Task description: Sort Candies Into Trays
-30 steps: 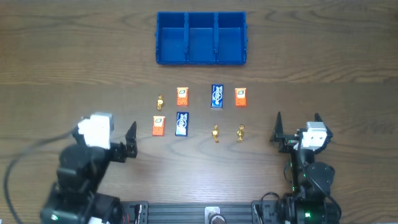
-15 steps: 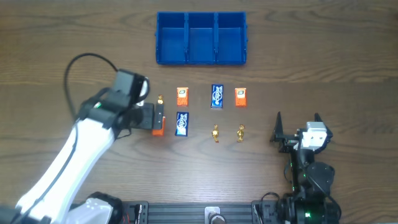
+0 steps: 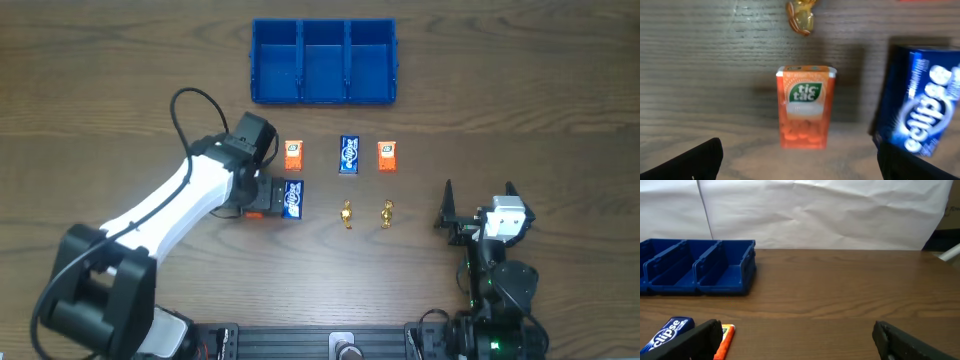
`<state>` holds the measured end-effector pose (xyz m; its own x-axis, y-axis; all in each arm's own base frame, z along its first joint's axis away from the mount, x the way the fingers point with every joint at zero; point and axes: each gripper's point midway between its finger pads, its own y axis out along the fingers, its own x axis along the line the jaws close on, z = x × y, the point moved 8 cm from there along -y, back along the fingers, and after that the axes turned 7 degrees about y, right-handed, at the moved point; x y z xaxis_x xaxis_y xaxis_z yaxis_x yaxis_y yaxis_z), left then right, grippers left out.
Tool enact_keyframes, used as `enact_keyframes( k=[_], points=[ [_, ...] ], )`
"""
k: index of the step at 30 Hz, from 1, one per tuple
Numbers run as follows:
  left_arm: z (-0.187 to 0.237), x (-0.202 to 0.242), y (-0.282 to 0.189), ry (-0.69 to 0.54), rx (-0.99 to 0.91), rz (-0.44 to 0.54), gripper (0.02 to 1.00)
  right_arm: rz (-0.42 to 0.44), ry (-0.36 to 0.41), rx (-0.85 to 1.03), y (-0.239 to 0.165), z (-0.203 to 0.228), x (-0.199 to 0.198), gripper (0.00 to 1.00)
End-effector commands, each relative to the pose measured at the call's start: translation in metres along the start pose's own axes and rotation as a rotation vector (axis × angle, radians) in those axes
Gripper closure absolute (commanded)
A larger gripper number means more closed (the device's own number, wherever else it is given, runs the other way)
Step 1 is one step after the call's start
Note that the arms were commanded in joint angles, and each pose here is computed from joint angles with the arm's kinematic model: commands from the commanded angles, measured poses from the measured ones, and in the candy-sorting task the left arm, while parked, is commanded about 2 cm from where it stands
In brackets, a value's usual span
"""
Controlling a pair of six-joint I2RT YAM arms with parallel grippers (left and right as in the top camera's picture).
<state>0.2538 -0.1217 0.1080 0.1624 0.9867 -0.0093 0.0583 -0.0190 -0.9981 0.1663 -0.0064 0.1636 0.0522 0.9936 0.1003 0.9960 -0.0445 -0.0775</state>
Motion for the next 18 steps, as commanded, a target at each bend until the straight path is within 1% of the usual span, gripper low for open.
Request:
enact_keyframes(
  k=[1, 3, 6, 9, 14, 17, 18],
  points=[
    [-0.003, 0.000, 0.017, -0.020, 0.034, -0.023, 0.040, -0.002, -0.014, 0.001, 0.000, 0.001, 0.000, 0.003],
    [-0.005, -0.001, 0.022, -0.020, 0.038, -0.025, 0.066, -0.002, -0.014, 0.001, 0.000, 0.001, 0.000, 0.005],
    [-0.008, -0.002, 0.029, -0.020, 0.035, -0.024, 0.148, -0.002, -0.014, 0.001, 0.000, 0.001, 0.000, 0.003],
    [-0.008, -0.001, 0.031, -0.023, 0.031, -0.035, 0.198, -0.002, -0.014, 0.002, 0.000, 0.001, 0.000, 0.003],
    [-0.010, -0.001, 0.035, -0.024, 0.028, -0.039, 0.253, -0.002, -0.014, 0.001, 0.000, 0.001, 0.000, 0.003],
    [-0.011, -0.001, 0.038, -0.031, 0.032, -0.039, 0.310, -0.002, -0.014, 0.002, 0.000, 0.001, 0.000, 0.003],
    [-0.011, -0.001, 0.039, -0.031, 0.032, -0.040, 0.351, -0.002, -0.014, 0.001, 0.000, 0.001, 0.000, 0.003]
  ],
)
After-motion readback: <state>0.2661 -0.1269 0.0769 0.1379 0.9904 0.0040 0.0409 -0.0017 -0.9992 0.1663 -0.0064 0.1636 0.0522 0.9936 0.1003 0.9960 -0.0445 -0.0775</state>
